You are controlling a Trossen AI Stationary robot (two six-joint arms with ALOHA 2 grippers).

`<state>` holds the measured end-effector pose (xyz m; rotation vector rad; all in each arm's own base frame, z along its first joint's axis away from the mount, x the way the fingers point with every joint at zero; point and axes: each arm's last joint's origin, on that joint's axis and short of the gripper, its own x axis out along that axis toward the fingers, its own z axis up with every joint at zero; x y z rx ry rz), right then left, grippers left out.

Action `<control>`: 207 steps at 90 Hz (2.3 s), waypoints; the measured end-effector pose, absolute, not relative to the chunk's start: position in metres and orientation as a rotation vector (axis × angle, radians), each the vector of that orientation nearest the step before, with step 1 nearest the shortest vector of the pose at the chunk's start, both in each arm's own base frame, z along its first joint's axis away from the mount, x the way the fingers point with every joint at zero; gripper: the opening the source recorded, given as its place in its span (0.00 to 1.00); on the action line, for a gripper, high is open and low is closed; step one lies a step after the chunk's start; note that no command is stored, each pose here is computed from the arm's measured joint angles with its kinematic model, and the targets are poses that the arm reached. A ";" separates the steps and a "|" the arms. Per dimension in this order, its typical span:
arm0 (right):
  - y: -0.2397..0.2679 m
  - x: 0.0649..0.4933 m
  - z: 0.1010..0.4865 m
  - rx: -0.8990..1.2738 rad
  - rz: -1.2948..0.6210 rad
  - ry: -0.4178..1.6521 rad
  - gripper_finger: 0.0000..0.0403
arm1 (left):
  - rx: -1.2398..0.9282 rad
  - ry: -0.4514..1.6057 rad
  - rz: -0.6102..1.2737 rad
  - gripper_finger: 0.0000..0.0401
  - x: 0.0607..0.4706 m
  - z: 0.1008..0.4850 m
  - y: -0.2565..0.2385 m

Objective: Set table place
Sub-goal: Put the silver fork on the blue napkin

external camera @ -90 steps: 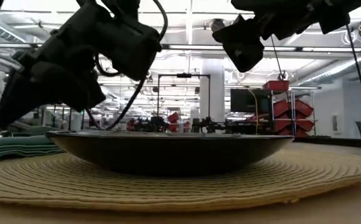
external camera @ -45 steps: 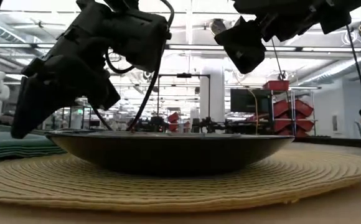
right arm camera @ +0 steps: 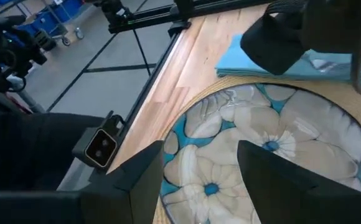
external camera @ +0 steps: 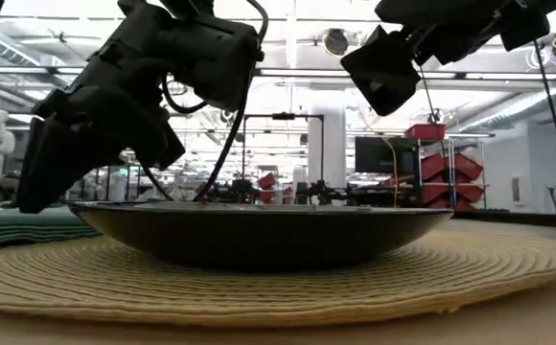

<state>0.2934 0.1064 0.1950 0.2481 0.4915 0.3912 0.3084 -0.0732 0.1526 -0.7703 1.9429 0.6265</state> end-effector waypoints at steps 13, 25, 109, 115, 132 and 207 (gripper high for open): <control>0.106 0.293 0.195 0.253 0.389 0.493 0.49 | -0.703 1.907 0.545 0.23 0.309 0.171 -0.072; 0.104 0.294 0.195 0.270 0.379 0.497 0.49 | -0.570 1.815 0.379 0.23 0.307 0.196 -0.074; 0.105 0.294 0.196 0.421 0.341 0.519 0.49 | -0.414 1.497 0.318 0.23 0.265 0.198 -0.107; 0.105 0.294 0.196 0.425 0.340 0.520 0.49 | -0.426 1.465 0.311 0.23 0.258 0.209 -0.104; 0.106 0.294 0.195 0.426 0.344 0.522 0.49 | -0.578 1.287 0.355 0.23 0.231 0.226 -0.091; 0.107 0.294 0.196 0.417 0.351 0.520 0.49 | -0.628 1.311 0.374 0.23 0.227 0.173 -0.105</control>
